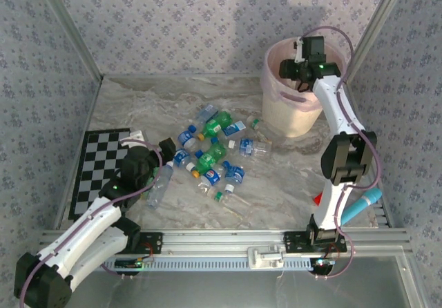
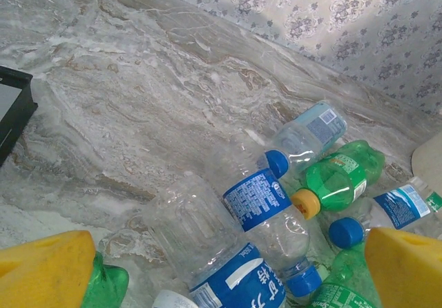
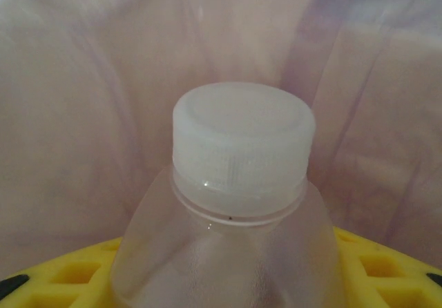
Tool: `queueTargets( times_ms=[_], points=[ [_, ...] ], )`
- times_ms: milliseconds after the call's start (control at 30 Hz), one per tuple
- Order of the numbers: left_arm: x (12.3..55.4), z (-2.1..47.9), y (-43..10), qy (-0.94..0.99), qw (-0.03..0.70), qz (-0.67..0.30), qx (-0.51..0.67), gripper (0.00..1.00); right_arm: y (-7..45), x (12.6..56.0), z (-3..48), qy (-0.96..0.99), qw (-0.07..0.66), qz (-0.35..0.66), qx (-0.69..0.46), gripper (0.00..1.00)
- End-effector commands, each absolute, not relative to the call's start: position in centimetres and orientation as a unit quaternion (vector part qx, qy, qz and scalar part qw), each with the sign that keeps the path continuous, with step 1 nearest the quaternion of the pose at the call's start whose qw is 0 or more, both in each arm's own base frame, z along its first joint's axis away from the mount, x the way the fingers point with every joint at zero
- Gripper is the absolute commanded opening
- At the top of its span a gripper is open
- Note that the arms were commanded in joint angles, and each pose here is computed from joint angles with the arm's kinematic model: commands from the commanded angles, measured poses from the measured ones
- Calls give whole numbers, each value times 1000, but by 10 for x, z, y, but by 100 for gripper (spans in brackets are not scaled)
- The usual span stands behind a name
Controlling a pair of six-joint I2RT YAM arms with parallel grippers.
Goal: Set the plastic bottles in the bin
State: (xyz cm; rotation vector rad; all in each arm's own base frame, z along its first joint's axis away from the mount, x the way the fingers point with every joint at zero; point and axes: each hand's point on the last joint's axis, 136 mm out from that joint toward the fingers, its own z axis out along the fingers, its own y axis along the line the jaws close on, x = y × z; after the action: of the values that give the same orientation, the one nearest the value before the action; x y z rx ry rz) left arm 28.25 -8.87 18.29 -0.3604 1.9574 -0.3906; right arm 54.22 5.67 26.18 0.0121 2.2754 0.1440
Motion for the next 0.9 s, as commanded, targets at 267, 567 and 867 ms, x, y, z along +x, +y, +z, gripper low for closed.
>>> queueTargets(
  times_ms=[267, 567, 867],
  points=[
    [281, 187, -85, 820, 530, -156, -150, 100, 58, 544, 251, 920, 383, 79, 28, 65],
    [279, 184, -79, 822, 527, -145, -157, 100, 49, 534, 316, 892, 446, 65, 34, 100],
    [266, 179, -63, 842, 504, -106, -160, 100, 69, 477, 377, 839, 536, 90, 26, 100]
  ],
)
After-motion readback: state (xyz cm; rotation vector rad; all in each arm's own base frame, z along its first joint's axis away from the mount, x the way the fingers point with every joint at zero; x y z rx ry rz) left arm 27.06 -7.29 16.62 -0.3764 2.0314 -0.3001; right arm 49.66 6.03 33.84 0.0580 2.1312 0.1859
